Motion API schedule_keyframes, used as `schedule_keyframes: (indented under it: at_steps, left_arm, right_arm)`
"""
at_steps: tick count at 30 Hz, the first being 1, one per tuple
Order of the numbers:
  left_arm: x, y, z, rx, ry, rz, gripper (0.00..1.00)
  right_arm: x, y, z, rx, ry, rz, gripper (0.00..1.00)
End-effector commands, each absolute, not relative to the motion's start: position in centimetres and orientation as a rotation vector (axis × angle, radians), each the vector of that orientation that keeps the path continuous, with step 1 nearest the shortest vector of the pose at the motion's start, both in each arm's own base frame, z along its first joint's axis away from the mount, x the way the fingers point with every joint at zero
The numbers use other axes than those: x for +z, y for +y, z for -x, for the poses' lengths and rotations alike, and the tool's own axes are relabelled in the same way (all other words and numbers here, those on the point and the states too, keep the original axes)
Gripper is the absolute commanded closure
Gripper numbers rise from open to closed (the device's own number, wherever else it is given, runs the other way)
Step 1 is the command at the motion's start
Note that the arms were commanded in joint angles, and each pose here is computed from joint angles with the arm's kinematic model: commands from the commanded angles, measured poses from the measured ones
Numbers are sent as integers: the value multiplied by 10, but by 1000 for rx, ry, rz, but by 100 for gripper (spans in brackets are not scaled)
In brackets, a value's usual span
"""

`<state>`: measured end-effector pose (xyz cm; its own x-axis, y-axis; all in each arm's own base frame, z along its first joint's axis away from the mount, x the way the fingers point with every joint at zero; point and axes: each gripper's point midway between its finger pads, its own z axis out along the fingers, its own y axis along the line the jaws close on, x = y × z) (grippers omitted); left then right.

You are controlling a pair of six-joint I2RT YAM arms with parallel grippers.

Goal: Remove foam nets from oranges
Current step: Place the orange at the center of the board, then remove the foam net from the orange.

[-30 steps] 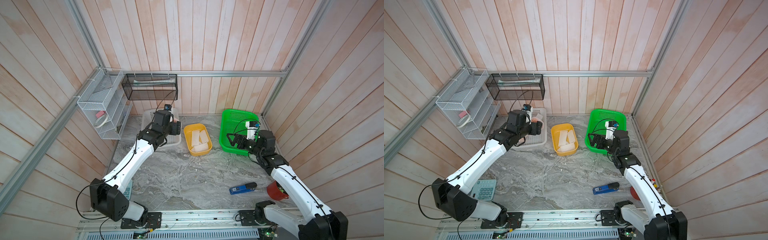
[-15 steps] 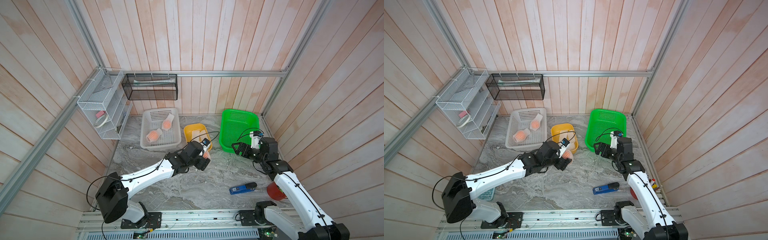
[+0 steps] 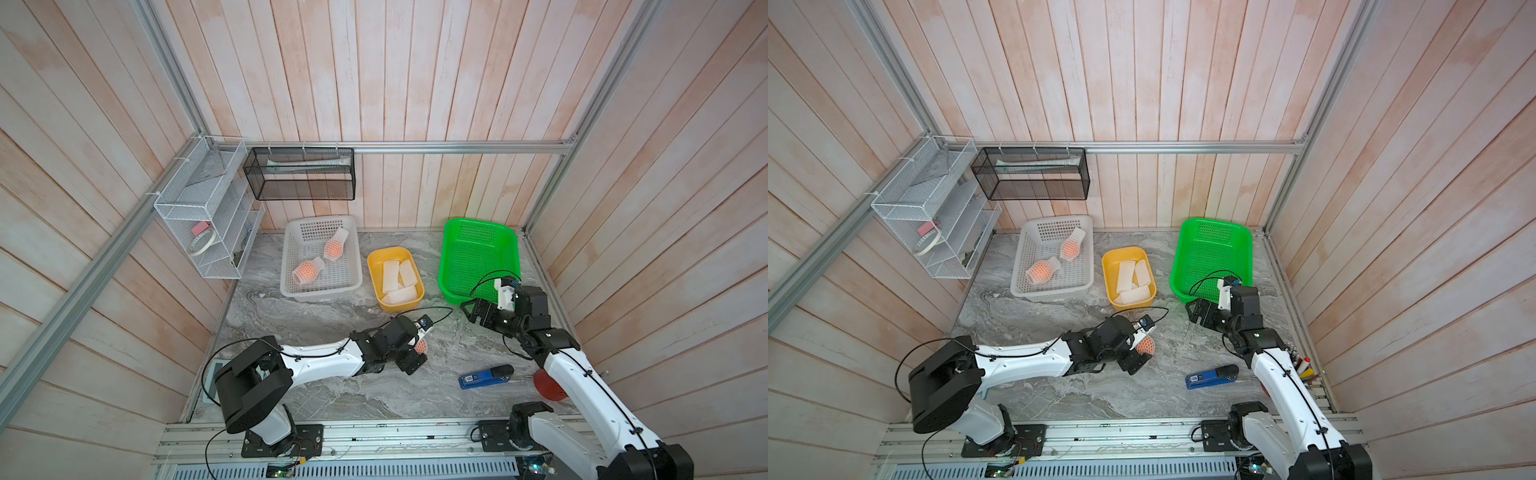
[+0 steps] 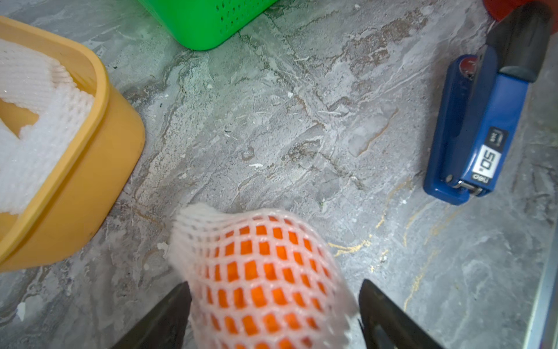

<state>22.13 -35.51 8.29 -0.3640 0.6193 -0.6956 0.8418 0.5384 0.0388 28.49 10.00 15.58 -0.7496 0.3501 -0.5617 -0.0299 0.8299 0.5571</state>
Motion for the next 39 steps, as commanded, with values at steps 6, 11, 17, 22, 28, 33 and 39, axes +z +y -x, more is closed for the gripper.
schedule_keyframes:
  at_steps: [6, 11, 17, 22, 28, 33, 39]
  left_arm:
    - [104, -364, -233, -429, 2042, -1107, 8]
    - [149, -356, -226, -530, 2074, -969, 0]
    - [177, -300, -222, -691, 2255, -539, 0]
    - [146, -256, -222, -968, 2466, 38, 0]
    - [118, -268, -229, -1264, 2544, 398, 0]
    - [104, -272, -237, -1288, 2546, 517, 0]
    - [93, -259, -240, -1243, 2541, 471, 0]
  right_arm:
    - [153, 114, -274, 830, 2354, -204, 5]
    - [142, 143, -255, 1031, 2464, -165, 8]
    - [136, 173, -250, 1097, 2559, -46, 10]
    - [128, 200, -246, 1163, 2561, 70, 11]
    - [122, 229, -242, 1263, 2535, 233, 13]
    - [101, 240, -239, 1098, 2642, 424, 9]
    - [109, 248, -253, 1017, 2649, 510, 7]
